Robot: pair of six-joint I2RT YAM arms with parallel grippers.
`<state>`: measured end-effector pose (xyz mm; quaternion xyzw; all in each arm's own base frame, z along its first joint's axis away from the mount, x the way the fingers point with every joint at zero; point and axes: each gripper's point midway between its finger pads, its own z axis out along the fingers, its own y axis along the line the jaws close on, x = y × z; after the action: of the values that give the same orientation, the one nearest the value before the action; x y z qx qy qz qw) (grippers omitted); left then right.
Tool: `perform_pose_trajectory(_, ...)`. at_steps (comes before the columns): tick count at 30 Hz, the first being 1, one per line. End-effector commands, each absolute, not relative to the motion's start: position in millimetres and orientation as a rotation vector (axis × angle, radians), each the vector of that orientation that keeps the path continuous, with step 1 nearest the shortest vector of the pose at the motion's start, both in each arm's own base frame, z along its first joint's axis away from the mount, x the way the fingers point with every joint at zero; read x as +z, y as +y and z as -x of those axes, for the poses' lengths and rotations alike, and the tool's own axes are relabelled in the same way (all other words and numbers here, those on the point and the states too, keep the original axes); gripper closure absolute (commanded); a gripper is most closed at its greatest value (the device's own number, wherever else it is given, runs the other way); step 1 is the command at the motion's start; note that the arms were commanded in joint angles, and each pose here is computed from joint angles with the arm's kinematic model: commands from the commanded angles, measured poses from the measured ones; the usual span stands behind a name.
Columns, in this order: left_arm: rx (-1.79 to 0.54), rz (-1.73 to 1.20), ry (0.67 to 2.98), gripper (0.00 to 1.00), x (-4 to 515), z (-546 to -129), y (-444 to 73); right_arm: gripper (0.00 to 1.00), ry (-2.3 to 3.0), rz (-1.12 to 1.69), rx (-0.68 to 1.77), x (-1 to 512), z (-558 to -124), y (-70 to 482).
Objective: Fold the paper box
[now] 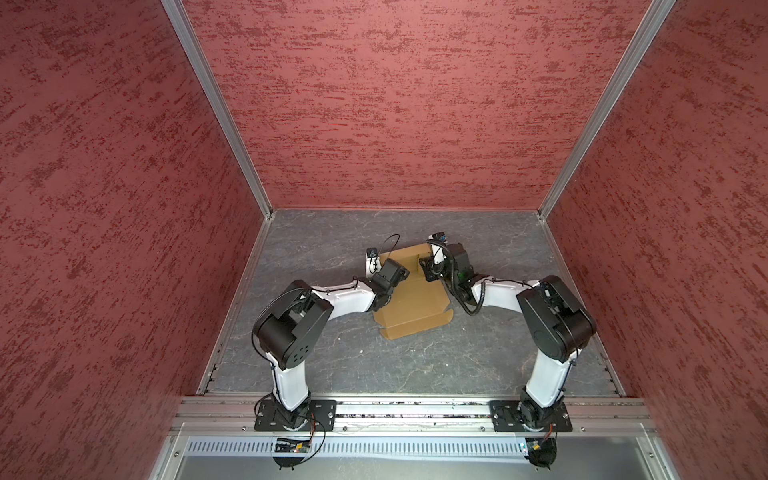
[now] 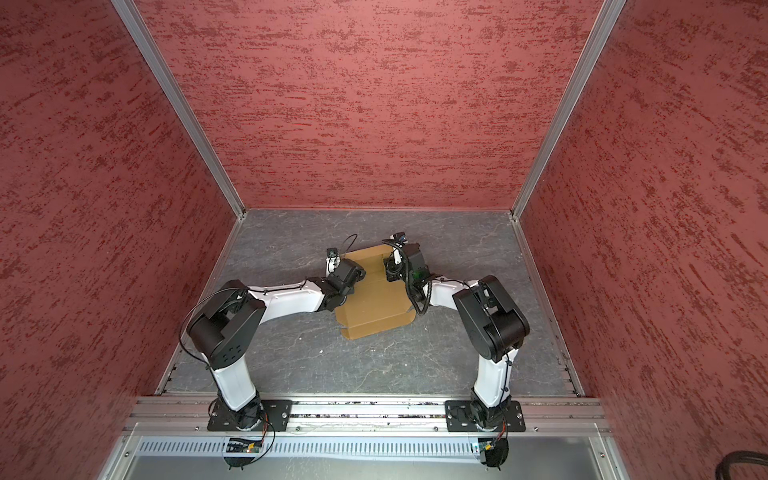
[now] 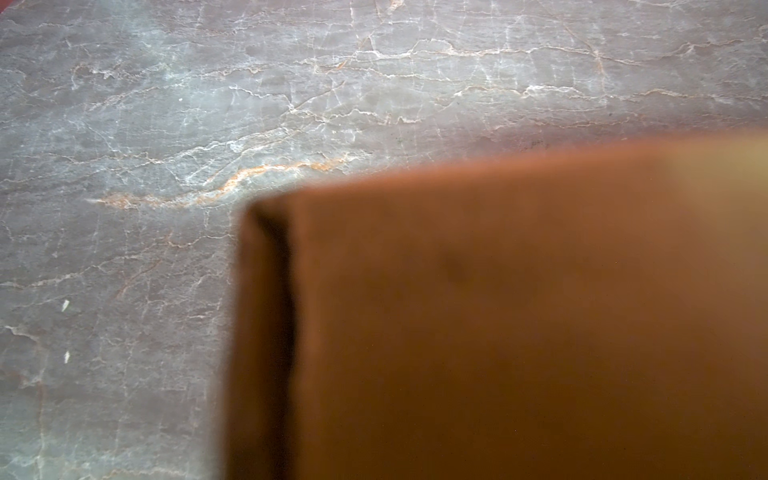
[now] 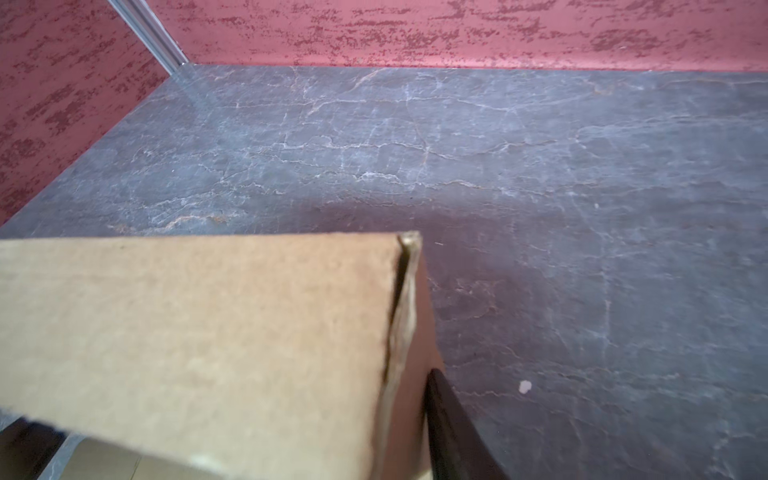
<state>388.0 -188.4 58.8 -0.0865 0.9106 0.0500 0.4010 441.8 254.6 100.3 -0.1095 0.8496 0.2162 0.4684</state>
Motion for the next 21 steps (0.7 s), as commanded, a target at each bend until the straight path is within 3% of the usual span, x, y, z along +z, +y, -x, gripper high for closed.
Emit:
perform_pose_trajectory(1, 0.042, 0.055, 2.464, 1.0, 25, -362, -220, 0.66, 2.042, 0.275, 0.604, 104, -434, 278)
perform_pose_trajectory(11, -0.016, 0.037, 2.479, 1.0, 30, -363, -229, 0.66, 2.031, 0.264, 0.559, 97, -437, 280)
perform_pose_trajectory(21, -0.071, 0.033, 2.516, 1.0, 27, -364, -230, 0.79, 2.014, 0.265, 0.527, 95, -440, 278)
